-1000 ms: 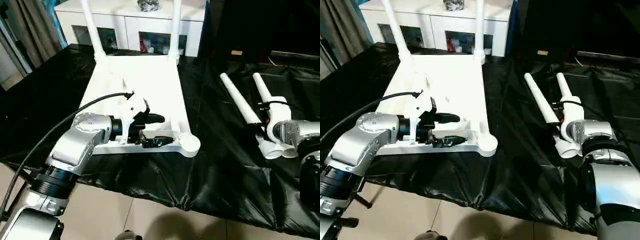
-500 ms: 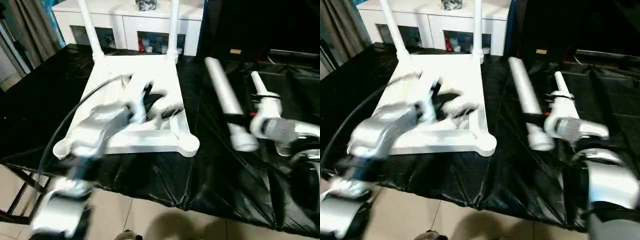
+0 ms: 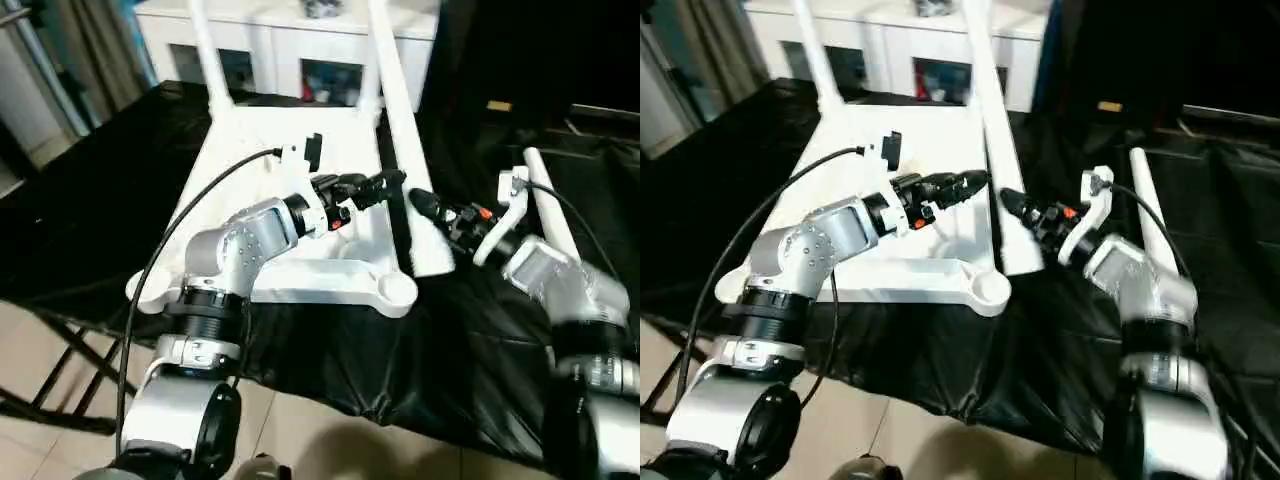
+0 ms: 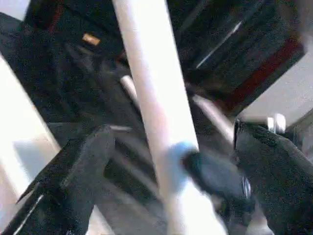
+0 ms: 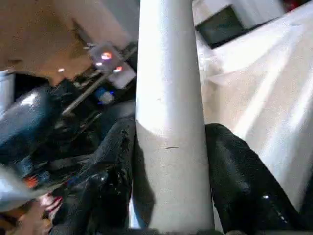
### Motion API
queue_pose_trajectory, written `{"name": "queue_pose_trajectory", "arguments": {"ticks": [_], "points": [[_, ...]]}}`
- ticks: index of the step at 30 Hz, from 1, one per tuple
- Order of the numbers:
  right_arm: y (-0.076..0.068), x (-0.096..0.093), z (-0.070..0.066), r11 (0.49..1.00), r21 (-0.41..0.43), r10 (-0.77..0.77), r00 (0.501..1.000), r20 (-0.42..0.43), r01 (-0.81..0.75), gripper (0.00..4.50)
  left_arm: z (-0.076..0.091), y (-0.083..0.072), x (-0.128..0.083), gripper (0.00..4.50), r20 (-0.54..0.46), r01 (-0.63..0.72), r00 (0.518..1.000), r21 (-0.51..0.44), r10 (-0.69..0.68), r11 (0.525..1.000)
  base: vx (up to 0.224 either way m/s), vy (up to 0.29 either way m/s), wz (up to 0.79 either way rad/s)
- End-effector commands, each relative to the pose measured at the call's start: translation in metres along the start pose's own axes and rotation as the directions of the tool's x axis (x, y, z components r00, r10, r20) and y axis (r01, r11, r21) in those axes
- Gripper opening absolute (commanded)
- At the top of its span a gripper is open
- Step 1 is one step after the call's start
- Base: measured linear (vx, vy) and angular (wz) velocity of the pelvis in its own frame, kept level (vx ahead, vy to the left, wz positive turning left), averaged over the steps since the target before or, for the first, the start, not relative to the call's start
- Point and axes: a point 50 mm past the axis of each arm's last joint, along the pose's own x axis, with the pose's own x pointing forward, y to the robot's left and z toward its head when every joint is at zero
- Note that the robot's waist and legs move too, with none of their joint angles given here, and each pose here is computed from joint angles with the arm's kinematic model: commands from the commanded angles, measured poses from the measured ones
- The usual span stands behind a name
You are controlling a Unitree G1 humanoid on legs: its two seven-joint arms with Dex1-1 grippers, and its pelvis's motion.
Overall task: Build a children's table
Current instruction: Pick table leg
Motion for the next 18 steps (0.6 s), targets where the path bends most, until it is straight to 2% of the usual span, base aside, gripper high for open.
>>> {"name": "queue_pose_trajectory", "arguments": {"ticks": [1, 4, 7, 8, 10, 12, 14, 18], "points": [[0.015, 0.002, 0.005, 0.998, -0.029, 0.063, 0.998, -0.001, -0.063, 1.83, 0.011, -0.011, 0.005, 4.5, 0.03, 0.04, 0.999, -0.015, -0.04, 0.999, 0.0, 0.0, 0.0], [0.028, 0.0, -0.001, 0.994, -0.031, 0.103, 0.994, -0.023, -0.104, 1.83, 0.011, -0.013, 0.006, 4.5, 0.027, 0.046, 0.999, -0.021, -0.046, 0.999, 0.0, 0.0, 0.0], [0.031, 0.001, -0.007, 0.995, -0.053, 0.084, 0.995, -0.058, -0.087, 1.83, 0.01, -0.014, 0.006, 4.5, 0.032, 0.045, 0.999, -0.031, -0.044, 0.999, 0.0, 0.0, 0.0], [0.032, 0.001, -0.009, 0.995, -0.066, 0.072, 0.995, -0.07, -0.076, 1.83, 0.011, -0.015, 0.006, 4.22, 0.038, 0.05, 0.998, -0.043, -0.048, 0.998, 0.0, 0.0, 0.0], [0.034, 0.004, -0.014, 0.993, -0.112, 0.028, 0.995, -0.098, -0.039, 1.83, 0.011, -0.018, 0.006, 4.15, 0.045, 0.058, 0.997, -0.063, -0.055, 0.996, 0.0, 0.0, 0.0], [0.035, 0.01, -0.015, 0.983, -0.183, -0.046, 0.993, -0.11, 0.025, 1.83, 0.009, -0.016, 0.008, 4.15, 0.031, 0.008, 1.0, -0.063, -0.006, 0.998, 0.0, 0.0, 0.0], [0.038, 0.016, -0.016, 0.965, -0.252, -0.099, 0.988, -0.116, 0.067, 1.83, 0.008, -0.015, 0.01, 3.79, 0.026, -0.034, 0.999, -0.063, 0.036, 0.997, 0.0, 0.0, 0.0], [0.045, 0.026, -0.018, 0.931, -0.348, -0.159, 0.98, -0.118, 0.109, 1.83, 0.009, -0.015, 0.013, 3.61, 0.048, -0.08, 0.995, -0.069, 0.083, 0.994, 0.0, 0.0, 0.0]]}}
